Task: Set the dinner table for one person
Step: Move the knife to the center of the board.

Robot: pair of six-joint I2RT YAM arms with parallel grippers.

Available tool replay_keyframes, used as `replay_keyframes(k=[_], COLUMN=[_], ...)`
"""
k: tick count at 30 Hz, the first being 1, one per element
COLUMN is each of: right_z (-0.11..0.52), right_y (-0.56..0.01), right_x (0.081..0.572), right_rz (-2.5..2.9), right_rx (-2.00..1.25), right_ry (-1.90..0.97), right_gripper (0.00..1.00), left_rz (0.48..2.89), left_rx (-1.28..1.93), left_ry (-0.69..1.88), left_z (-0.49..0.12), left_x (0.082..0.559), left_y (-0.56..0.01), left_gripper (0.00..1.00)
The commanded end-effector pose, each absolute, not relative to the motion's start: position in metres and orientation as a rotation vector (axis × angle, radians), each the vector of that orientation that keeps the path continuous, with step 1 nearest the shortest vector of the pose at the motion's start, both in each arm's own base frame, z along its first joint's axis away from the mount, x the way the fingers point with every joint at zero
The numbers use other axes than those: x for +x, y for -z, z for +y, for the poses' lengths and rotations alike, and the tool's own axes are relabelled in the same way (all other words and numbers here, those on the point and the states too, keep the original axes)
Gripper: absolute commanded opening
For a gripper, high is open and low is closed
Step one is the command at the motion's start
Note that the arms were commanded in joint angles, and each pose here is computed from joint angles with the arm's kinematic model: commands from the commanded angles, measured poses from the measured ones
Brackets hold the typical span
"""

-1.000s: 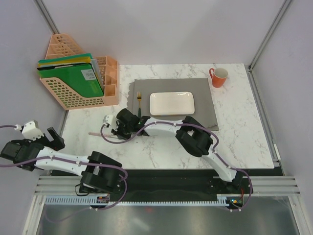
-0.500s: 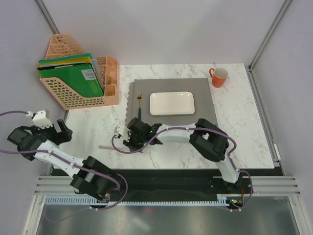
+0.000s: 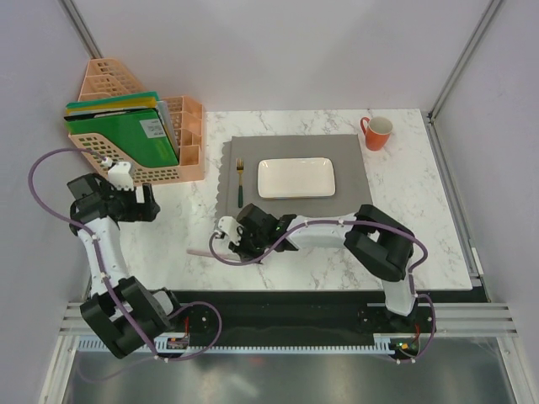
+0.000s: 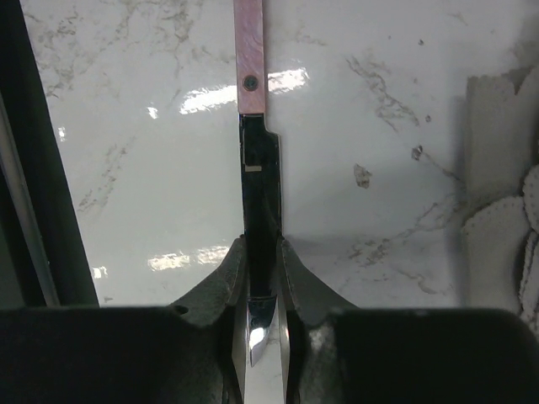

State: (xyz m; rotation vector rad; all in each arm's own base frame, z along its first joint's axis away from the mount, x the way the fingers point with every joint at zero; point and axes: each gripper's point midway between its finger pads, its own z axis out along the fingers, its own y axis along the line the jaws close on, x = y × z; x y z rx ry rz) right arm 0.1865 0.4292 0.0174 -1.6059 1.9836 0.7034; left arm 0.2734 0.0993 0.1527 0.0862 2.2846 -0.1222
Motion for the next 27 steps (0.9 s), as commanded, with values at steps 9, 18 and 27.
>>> replay_keyframes(k=[9,18,27], right_z=[0.315,0.305,0.300], right_y=[0.031,0.012,0.005], right_x=[0.202,0.195,0.178], right_rz=[2.280,2.286,2.353], right_rx=[-1.593,-1.613,-1.635], right_ry=[-0.465,-0.469,-0.524], right_gripper=[0.00,0.00,0.00], left_rz=[2.289,2.298,2.259], left_rx=[0.159,0.392,0.698], left_ry=[0.121,0.106,0.084], left_z=[0.061,-0.001,-0.072], left_x=[0.304,0.340,0.372], left_y=[-0.151,-0.160,-0.162], left_gripper=[1.00,1.00,1.00])
